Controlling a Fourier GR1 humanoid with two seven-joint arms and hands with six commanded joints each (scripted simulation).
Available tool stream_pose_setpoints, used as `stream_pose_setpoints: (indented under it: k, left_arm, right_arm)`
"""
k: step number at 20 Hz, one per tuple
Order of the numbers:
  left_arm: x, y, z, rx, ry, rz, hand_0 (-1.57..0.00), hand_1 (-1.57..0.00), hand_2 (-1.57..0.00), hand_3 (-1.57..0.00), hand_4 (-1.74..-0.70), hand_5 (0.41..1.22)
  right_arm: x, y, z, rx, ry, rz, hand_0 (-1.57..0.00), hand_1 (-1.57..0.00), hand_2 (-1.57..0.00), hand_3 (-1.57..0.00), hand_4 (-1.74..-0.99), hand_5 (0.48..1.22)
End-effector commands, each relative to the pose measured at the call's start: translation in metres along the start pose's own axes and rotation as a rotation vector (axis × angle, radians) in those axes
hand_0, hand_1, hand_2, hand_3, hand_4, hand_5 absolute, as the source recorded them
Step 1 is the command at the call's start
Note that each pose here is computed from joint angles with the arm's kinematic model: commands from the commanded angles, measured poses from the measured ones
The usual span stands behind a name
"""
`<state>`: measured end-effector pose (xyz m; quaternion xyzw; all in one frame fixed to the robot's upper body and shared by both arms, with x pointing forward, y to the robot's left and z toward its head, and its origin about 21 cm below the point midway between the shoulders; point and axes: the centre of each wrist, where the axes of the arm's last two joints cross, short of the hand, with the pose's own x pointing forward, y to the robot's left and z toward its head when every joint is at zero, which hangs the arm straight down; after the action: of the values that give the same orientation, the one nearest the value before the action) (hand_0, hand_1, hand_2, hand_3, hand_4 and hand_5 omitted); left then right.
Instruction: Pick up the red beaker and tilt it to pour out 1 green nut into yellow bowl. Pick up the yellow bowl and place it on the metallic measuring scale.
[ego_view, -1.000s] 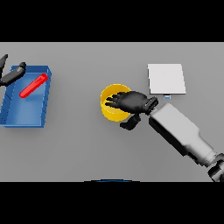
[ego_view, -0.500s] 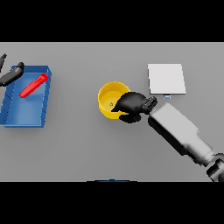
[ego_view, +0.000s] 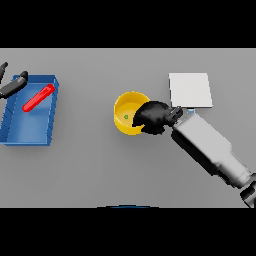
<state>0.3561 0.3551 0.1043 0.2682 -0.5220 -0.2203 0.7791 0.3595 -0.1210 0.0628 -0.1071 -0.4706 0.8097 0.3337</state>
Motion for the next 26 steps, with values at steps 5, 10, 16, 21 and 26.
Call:
stream_pose_setpoints:
  k: [5,10,16,21,26]
  left_arm:
    - [0.002,0.000,-0.002,0.007,-0.009,-0.015,0.00,0.00,0.00,0.00,-0.77,0.705]
    - [0.001,-0.001,-0.003,-0.011,-0.021,0.025,0.00,0.00,0.00,0.00,-0.79,0.702]
    - [0.007,0.003,0.002,-0.011,-0.017,0.045,0.00,0.00,0.00,0.00,-0.82,0.717]
    - [0.009,0.002,0.005,-0.008,0.007,0.056,0.00,0.00,0.00,0.00,-0.84,0.737]
    - [0.010,0.003,0.011,-0.001,0.015,0.053,0.00,0.00,0.00,0.00,-0.85,0.760]
  right_arm:
    - [0.002,-0.022,0.020,-0.015,0.028,-0.005,-1.55,-1.55,-1.48,-1.16,-1.734,1.216]
    - [-0.001,-0.028,0.043,-0.043,0.103,0.013,-1.56,-1.56,-1.47,-1.19,-1.739,1.219]
    - [-0.018,-0.042,0.070,-0.113,0.214,0.015,-1.54,-1.57,-1.49,-1.18,-1.740,1.220]
    - [-0.053,-0.045,0.083,-0.206,0.291,0.004,-1.56,-1.57,-1.54,-1.15,-1.741,1.221]
    - [-0.088,-0.042,0.090,-0.231,0.402,-0.027,-1.57,-1.57,-1.55,-1.15,-1.741,1.221]
